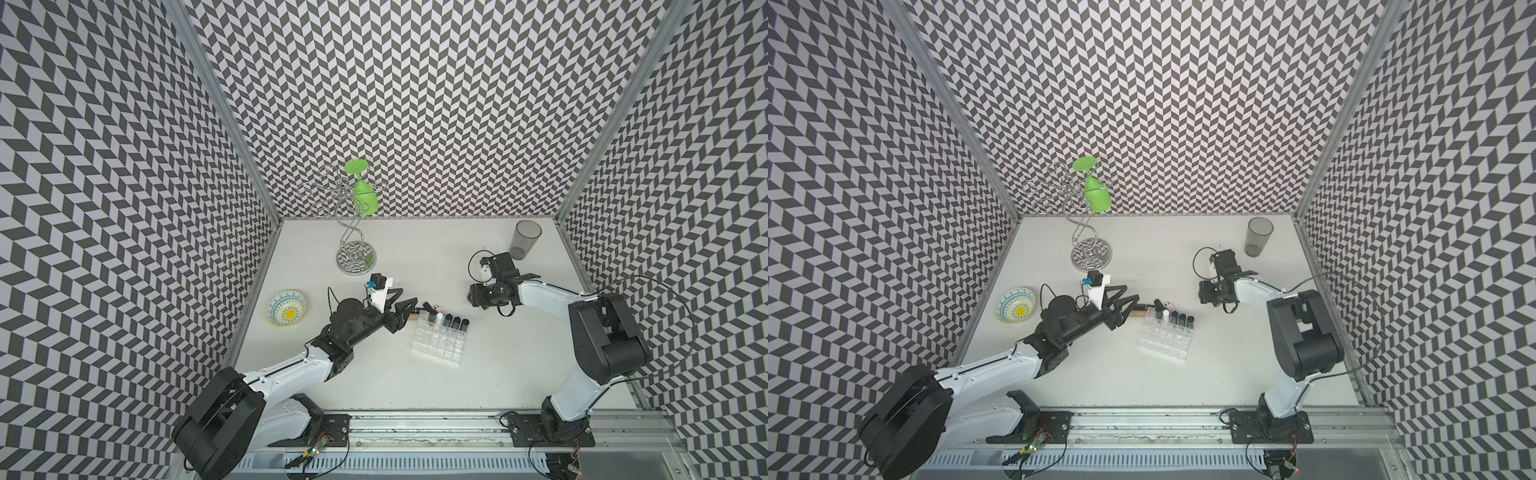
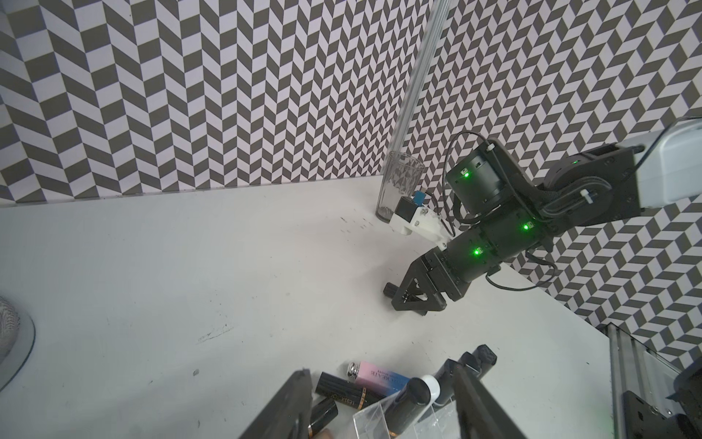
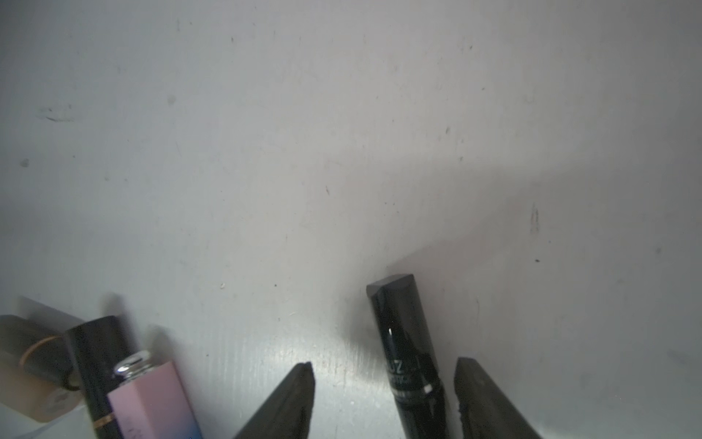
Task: Arrange the lipsticks in the organizer
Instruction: Pick up the lipstick at the center of the board.
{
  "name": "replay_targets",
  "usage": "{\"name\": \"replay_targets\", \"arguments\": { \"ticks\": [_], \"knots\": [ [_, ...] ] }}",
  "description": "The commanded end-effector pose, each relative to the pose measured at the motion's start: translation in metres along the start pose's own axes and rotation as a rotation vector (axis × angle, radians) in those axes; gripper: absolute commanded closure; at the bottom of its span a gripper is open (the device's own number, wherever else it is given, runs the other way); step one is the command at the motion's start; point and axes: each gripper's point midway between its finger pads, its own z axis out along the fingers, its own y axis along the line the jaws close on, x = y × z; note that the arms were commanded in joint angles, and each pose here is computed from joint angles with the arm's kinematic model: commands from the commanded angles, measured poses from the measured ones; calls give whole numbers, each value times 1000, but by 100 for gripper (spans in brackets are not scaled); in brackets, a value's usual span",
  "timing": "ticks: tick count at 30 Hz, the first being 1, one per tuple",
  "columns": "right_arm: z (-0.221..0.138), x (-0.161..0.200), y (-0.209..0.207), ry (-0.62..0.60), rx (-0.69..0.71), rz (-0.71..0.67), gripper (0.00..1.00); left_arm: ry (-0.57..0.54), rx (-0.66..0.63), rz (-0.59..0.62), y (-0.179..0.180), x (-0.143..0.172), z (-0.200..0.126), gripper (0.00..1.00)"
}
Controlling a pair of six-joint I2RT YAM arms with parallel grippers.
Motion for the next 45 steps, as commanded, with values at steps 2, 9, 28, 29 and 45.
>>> {"name": "replay_targets", "arguments": {
  "ticks": [2,9,28,29,45],
  "knots": [
    [10,6,-15,22,92,5,51,-32,27,5,-5,-8,-3,38],
    [19,5,-17,22,159,-4,71,-16,47,-21,-7,1,-6,39],
    [-207,-16,185,-469,-877,-213,85,-53,576,-104,-99,-14,-47,18],
    [-216,-5,199,-457,-946,-240,84,-63,594,-99,-104,-17,-49,15],
    [-256,78,264,-434,-1190,-461,83,-101,437,-120,-90,-22,-53,17]
  ]
}}
